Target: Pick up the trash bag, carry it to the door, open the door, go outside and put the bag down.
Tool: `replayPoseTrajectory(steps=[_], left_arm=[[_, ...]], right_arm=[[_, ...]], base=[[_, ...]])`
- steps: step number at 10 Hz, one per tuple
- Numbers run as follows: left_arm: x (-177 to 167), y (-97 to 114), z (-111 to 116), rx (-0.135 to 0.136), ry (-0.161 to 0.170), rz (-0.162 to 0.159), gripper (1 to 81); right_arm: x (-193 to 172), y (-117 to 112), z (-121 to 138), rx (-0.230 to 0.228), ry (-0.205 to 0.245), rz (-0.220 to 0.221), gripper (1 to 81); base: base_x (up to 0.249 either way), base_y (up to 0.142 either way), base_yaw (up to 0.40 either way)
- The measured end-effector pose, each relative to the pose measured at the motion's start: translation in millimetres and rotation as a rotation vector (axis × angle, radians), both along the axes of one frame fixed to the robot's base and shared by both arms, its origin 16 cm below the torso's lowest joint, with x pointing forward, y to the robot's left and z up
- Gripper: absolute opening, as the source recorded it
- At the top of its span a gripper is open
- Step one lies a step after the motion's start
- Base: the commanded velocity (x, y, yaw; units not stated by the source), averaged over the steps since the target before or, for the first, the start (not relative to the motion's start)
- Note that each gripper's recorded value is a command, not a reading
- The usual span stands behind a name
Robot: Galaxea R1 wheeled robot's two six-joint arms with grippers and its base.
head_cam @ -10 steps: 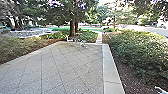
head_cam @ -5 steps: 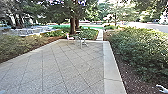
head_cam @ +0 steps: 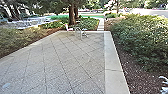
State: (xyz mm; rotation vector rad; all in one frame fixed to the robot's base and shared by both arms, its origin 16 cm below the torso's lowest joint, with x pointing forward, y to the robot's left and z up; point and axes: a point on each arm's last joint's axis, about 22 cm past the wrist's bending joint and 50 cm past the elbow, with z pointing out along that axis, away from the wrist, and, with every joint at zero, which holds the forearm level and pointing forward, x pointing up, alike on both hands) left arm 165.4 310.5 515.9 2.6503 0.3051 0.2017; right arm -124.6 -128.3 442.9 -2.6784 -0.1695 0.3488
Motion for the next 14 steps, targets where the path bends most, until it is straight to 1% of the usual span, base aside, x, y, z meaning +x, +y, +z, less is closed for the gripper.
replayPoseTrajectory(steps=[1,2,3,4,5,6,7,8,9,10,11,12,13,14], left_arm=[[27,16,9,0.006,-0.008,0.014,1.0],[53,31,17,0.017,-0.017,0.029,1.0],[71,47,23,0.031,-0.014,0.046,1.0],[90,68,31,0.053,-0.015,0.068,1.0],[111,92,45,0.075,-0.032,0.101,1.0],[126,121,63,0.094,-0.053,0.148,1.0],[128,150,78,0.116,-0.063,0.197,1.0],[121,175,87,0.137,-0.066,0.242,1.0],[116,198,97,0.156,-0.067,0.279,1.0],[121,212,106,0.169,-0.073,0.297,1.0],[137,219,117,0.17,-0.079,0.296,1.0],[158,225,128,0.17,-0.08,0.289,1.0],[177,231,136,0.174,-0.072,0.285,1.0],[189,238,145,0.178,-0.067,0.282,1.0]], right_arm=[[0,0,0,0.003,0.0,0.007,81.1],[-1,0,0,0.001,0.005,0.005,81.1],[0,0,0,0.002,0.002,0.009,81.1],[1,-1,0,0.003,0.002,0.017,81.1],[1,-2,0,0.006,0.002,0.04,81.1],[3,-4,-1,0.012,0.004,0.076,81.1],[7,-5,-1,0.018,0.005,0.12,81.1],[9,-7,-2,0.024,0.005,0.159,81.1],[12,-9,-2,0.029,0.004,0.192,81.1],[11,-9,-3,0.03,0.007,0.203,81.1],[8,-9,-2,0.032,0.017,0.201,81.1],[1,-10,-1,0.031,0.041,0.188,81.1],[-6,-9,0,0.032,0.066,0.179,81.1],[-10,-9,1,0.032,0.078,0.179,81.1]], base=[[0.0,0.0,0.0],[0.0,0.0,0.0],[0.0,0.0,0.0],[0.0,0.0,0.0],[0.0,0.0,0.0],[0.0,0.0,0.0],[0.0,0.0,0.0],[0.0,0.0,0.0],[0.0,0.0,0.0],[0.0,0.0,0.0],[0.0,0.0,0.0],[0.0,0.0,0.0],[0.0,0.0,0.0],[0.0,0.0,0.0]])
